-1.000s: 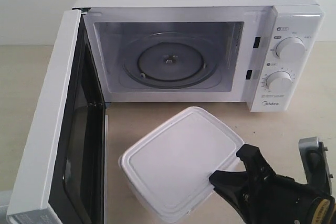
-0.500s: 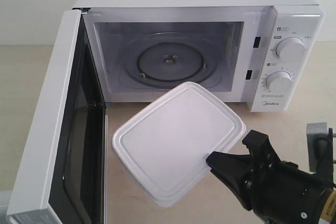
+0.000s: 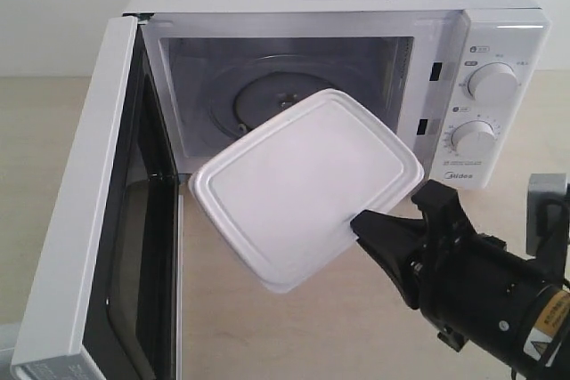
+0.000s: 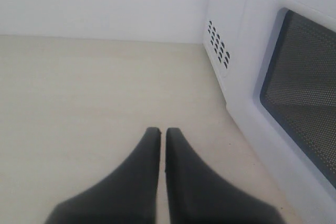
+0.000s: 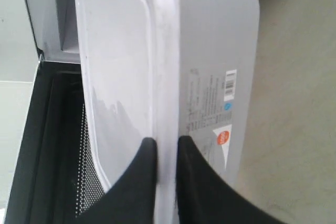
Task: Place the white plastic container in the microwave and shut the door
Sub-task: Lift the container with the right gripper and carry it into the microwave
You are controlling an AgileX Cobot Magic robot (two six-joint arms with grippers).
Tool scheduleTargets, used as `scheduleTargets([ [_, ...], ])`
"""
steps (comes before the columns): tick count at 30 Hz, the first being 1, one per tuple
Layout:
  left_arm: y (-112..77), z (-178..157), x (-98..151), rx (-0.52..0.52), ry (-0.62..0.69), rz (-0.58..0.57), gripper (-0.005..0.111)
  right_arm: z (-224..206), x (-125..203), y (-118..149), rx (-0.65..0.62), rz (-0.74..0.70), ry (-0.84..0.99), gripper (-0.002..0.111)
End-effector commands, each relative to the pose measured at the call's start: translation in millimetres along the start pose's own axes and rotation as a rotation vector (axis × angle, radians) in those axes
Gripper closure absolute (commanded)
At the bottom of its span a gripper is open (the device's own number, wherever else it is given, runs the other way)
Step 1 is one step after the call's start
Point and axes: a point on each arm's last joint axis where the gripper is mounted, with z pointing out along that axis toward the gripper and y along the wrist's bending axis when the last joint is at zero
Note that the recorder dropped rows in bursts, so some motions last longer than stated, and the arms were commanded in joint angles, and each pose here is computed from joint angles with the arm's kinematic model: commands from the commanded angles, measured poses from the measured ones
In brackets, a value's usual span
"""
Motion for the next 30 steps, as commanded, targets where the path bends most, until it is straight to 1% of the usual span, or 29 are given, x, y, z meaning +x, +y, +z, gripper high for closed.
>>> scheduleTargets([
  [1, -0.5, 0.1, 0.7, 0.008, -0.003, -0.001, 0.102, 0.9, -6.1, 4.5, -0.018, 0.008, -0.065, 0.108],
  [6, -0.5, 0.1, 0.7, 0.008, -0.003, -0.001, 0.102, 9.2, -5.9, 6.3, 0.042, -0.004, -0.062, 0.108],
  [9, -0.5, 0.1, 0.7, 0.008, -0.003, -0.001, 0.102, 18.8, -7.1, 17.2, 0.021, -0.014, -0.075, 0.108],
  [11, -0.5, 0.1, 0.7, 0.008, -0.003, -0.001, 0.102, 26.2, -8.2, 20.3, 0.068, 0.021, -0.087, 0.108],
  [13, -0.5, 0.1, 0.7, 0.008, -0.003, -0.001, 0.102, 34.7, -8.3, 23.6, 0.072, 0.011, -0.093, 0.108],
  [16, -0.5, 0.1, 0.7, 0.008, -0.003, -0.001, 0.102, 51.3, -6.0, 17.2, 0.114, 0.057, -0.100, 0.108],
  [20, -0.5, 0.1, 0.7, 0.008, -0.003, -0.001, 0.102, 64.7, -8.5, 10.7, 0.103, 0.096, -0.157, 0.108],
  [23, -0.5, 0.1, 0.7, 0.008, -0.003, -0.001, 0.102, 81.1, -8.2, 17.2, 0.088, 0.101, -0.168, 0.108],
  [27, -0.5, 0.1, 0.7, 0.008, -0.003, -0.001, 0.102, 96.7, -9.4, 18.1, 0.097, 0.122, -0.197, 0.108],
  [30, -0.5, 0.1, 0.7, 0.008, -0.003, -0.001, 0.102, 106.4, -16.4, 19.6, 0.088, 0.121, -0.219, 0.108],
])
